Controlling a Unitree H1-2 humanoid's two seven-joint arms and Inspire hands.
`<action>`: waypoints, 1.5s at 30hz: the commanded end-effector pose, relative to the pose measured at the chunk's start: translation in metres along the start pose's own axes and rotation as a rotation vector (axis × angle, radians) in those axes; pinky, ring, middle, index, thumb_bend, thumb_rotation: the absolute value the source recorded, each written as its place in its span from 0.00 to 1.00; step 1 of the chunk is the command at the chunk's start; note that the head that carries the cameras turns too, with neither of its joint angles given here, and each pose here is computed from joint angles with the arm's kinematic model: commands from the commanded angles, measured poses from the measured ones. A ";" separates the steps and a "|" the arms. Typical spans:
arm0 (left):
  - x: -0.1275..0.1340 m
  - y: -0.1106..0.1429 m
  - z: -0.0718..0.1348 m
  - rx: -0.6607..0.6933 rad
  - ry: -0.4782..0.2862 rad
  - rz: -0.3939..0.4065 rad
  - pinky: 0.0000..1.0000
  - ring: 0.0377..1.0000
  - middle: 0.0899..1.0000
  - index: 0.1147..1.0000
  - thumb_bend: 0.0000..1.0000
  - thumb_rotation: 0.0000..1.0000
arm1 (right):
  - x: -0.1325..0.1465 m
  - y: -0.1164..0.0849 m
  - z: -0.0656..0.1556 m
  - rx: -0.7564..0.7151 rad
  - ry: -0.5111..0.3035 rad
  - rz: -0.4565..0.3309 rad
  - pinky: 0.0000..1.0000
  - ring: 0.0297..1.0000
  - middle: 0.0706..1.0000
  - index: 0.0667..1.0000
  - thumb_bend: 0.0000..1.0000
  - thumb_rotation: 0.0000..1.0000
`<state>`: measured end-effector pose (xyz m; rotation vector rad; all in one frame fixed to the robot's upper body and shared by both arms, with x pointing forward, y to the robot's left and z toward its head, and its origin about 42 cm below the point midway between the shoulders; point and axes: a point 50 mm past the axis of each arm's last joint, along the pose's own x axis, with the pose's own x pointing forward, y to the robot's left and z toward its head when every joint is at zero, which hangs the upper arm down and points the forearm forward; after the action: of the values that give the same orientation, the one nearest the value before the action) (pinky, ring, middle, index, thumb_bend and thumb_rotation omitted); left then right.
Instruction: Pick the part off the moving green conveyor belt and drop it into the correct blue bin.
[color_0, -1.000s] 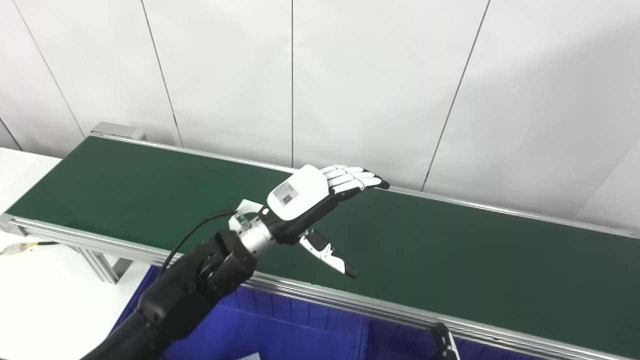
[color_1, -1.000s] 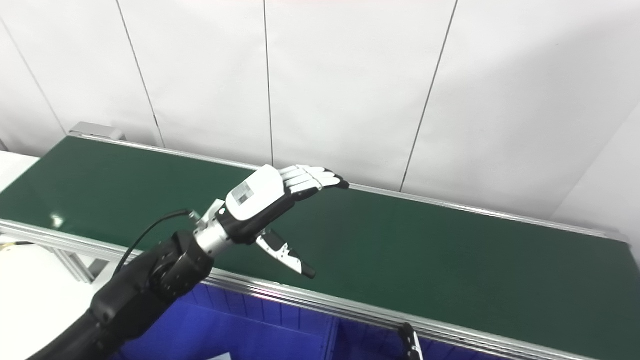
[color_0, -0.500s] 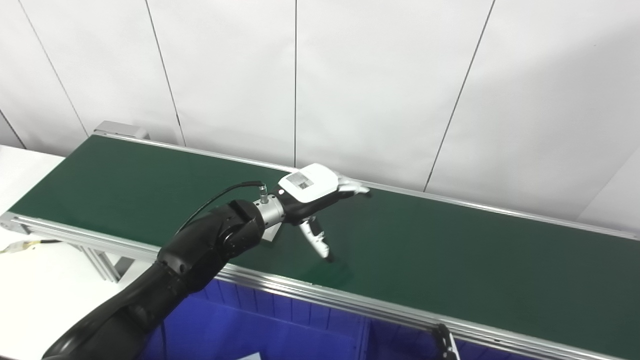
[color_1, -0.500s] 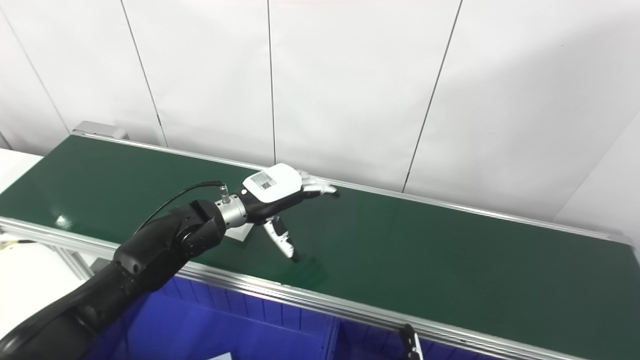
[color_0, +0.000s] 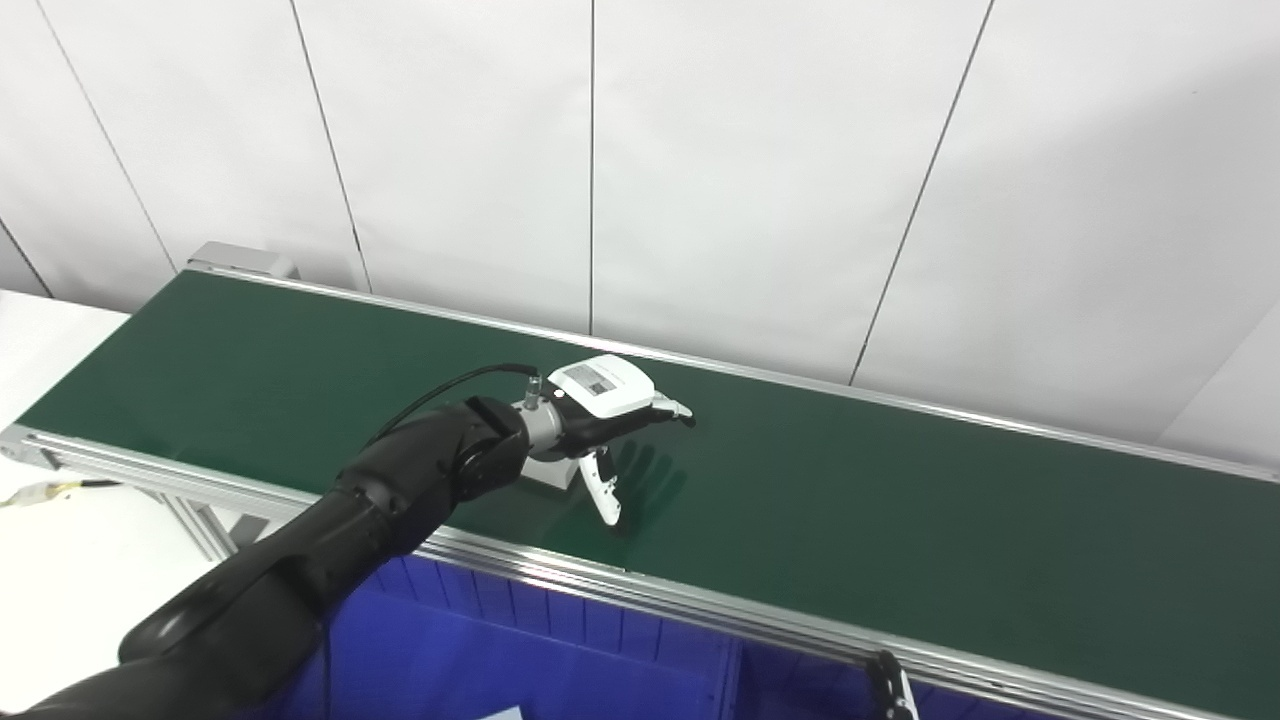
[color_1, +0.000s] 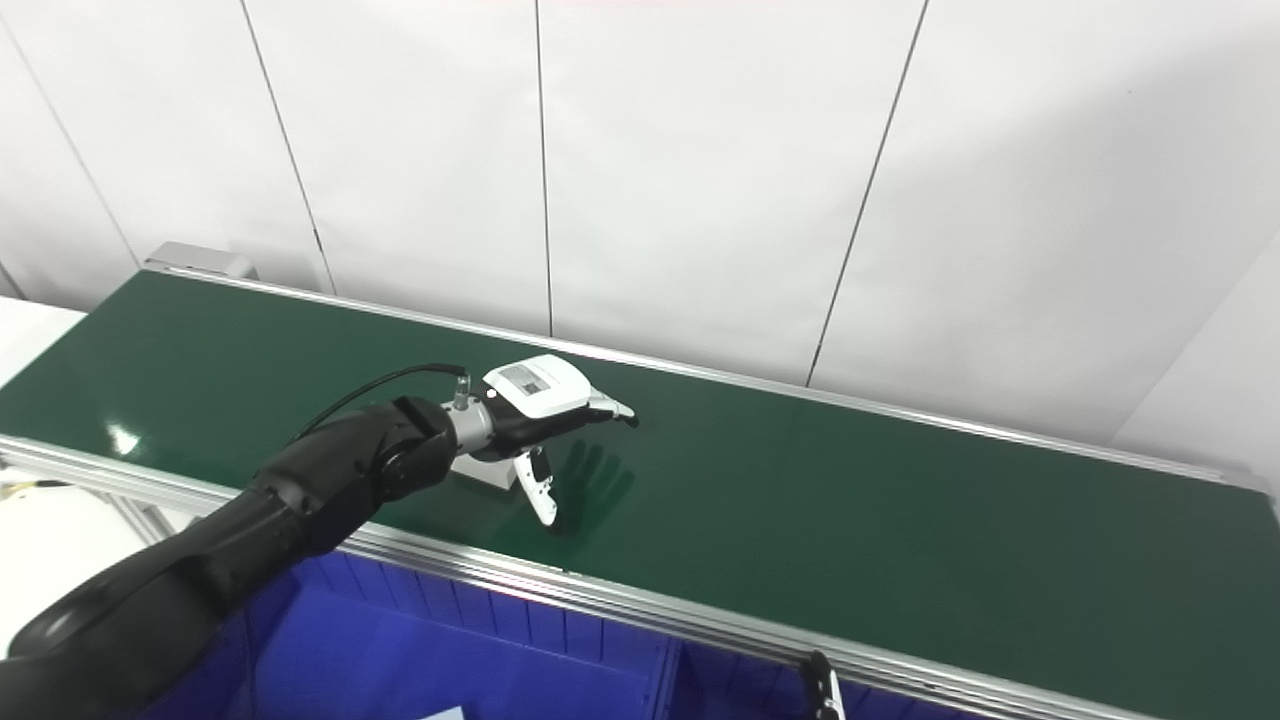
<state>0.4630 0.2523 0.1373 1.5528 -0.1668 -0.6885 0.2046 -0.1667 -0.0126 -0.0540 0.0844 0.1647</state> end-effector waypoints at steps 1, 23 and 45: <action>0.005 0.030 -0.008 -0.001 0.044 0.043 0.90 0.90 0.90 0.91 1.00 0.33 | 0.010 0.005 0.017 0.009 -0.091 0.006 1.00 1.00 0.99 1.00 0.84 1.00; 0.002 0.044 -0.007 0.027 0.085 -0.122 0.94 0.92 0.92 0.93 1.00 0.20 | 0.010 0.009 0.018 0.005 -0.097 0.006 1.00 0.99 0.98 1.00 0.84 1.00; 0.017 -0.003 -0.001 0.496 0.166 -0.043 0.36 0.39 0.47 0.52 0.54 0.00 | 0.007 0.011 0.021 0.016 -0.106 0.009 1.00 1.00 0.99 1.00 0.82 1.00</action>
<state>0.4722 0.2114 0.1336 1.9765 -0.2967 -0.6719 0.2040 -0.1606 -0.0060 -0.0526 0.0581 0.1703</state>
